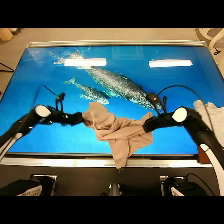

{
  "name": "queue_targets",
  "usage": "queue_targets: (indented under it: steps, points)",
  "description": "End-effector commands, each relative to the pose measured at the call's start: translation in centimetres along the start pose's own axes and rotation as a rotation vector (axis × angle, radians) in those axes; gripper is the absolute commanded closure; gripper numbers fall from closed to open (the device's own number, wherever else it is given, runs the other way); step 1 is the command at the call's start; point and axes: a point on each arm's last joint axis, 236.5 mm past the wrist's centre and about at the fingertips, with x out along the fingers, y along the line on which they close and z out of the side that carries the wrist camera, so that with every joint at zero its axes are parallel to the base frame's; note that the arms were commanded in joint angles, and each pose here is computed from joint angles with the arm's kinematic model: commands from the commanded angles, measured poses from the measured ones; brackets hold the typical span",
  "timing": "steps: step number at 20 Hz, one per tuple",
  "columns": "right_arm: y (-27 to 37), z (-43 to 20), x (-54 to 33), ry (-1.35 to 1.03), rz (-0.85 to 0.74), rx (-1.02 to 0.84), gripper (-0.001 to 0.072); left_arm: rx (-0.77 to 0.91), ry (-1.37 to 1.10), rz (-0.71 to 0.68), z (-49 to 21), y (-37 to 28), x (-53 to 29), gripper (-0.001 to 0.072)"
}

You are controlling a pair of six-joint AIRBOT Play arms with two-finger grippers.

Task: Fold the shirts.

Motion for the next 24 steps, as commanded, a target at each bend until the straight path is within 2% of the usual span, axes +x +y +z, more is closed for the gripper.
queue_targets:
  steps: [1, 3, 5, 7, 9, 12, 16, 20, 22, 24]
  points:
    - [-2.9, 5.0, -7.2, -0.138, -0.217, -0.164, 0.0694, 0.355, -0.333, -0.072, 6.8, -7.5, -10.9, 0.0681]
    - [-4.8, 10.9, -18.5, -0.341, -0.480, -0.278, 0.0694, 0.494, -0.679, -0.090, 10.6, -13.5, -24.0, 0.0681]
    - [-3.1, 15.5, -32.7, -0.661, -0.676, -0.290, 0.0694, 0.527, -1.092, -0.154, 10.7, -19.2, -40.0, 0.0682]
    - [1.5, 17.0, -45.3, -0.992, -0.768, -0.328, 0.0694, 0.540, -1.402, -0.230, 6.9, -22.9, -52.1, 0.0682]
    - [4.9, 16.0, -51.7, -1.171, -0.778, -0.337, 0.0694, 0.556, -1.502, -0.291, 3.4, -24.8, -56.7, 0.0682]
    - [6.0, 14.3, -52.6, -1.174, -0.770, -0.336, 0.0694, 0.550, -1.459, -0.321, 1.8, -25.1, -56.3, 0.0681]
    - [4.8, 13.3, -49.3, -1.027, -0.740, -0.317, 0.0694, 0.555, -1.449, -0.286, 2.2, -24.7, -55.8, 0.0681]
    - [2.7, 13.8, -45.0, -0.872, -0.708, -0.295, 0.0694, 0.558, -1.394, -0.164, 4.8, -22.8, -53.5, 0.0681]
    - [1.0, 15.2, -41.7, -0.782, -0.676, -0.282, 0.0694, 0.527, -1.249, -0.062, 7.4, -20.3, -49.2, 0.0681]
    - [-1.4, 16.7, -36.6, -0.652, -0.635, -0.277, 0.0694, 0.425, -1.046, 0.001, 9.9, -16.9, -43.4, 0.0681]
